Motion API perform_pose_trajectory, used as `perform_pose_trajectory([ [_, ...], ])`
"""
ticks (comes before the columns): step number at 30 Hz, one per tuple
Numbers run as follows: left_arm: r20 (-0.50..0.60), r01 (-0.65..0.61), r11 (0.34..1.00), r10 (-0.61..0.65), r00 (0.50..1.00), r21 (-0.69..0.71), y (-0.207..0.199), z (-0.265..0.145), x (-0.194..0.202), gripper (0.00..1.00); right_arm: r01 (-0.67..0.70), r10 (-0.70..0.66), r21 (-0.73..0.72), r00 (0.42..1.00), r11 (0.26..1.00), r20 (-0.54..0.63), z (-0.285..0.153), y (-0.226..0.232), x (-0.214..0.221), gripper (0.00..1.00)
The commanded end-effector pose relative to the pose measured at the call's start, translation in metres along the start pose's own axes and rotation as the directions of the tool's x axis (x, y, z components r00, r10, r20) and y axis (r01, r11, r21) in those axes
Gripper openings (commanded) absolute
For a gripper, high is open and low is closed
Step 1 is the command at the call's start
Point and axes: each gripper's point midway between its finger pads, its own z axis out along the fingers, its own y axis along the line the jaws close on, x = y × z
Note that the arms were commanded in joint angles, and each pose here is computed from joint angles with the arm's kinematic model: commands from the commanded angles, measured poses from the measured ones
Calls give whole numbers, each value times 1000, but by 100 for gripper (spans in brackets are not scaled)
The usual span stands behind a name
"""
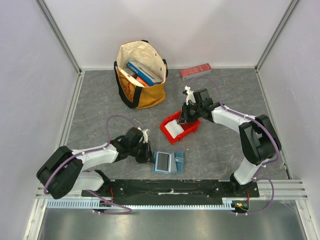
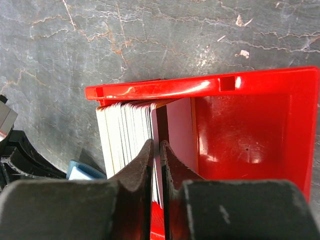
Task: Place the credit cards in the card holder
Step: Pick up the credit card from the storage box.
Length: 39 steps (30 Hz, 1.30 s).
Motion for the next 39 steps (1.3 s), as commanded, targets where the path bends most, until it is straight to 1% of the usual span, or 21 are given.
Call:
perform_pose_trajectory([
  [1, 15, -60, 997, 60, 998, 44, -12, 0, -8, 2, 16, -17, 14, 1000, 1000, 19, -1, -1, -11, 10],
  [2, 16, -58, 997, 57, 998, 44, -12, 0, -8, 2, 20, -20, 16, 1000, 1000, 20, 0, -1, -11, 8],
  [10, 11, -61, 997, 61, 998, 47, -13, 1, -8, 2, 17, -19, 46, 999, 999, 32, 1, -7, -17, 6],
  [18, 5, -62, 997, 62, 998, 48, -13, 2, -8, 2, 34, -34, 98, 999, 995, -4, 3, -19, -10, 6],
  [22, 3, -63, 997, 62, 998, 51, -13, 3, -8, 2, 36, -34, 95, 999, 995, -13, 4, -19, -9, 5],
  [26, 1, -64, 997, 64, 998, 54, -14, 4, -8, 2, 32, -31, 53, 999, 998, -18, 3, -10, -7, 5],
  [34, 0, -65, 996, 65, 998, 55, -15, 4, -9, 2, 30, -30, 0, 1000, 1000, -2, -4, 3, -11, 4],
  [39, -4, -63, 997, 63, 998, 55, -15, 4, -8, 2, 32, -32, -9, 999, 999, 3, -7, 7, -12, 4],
])
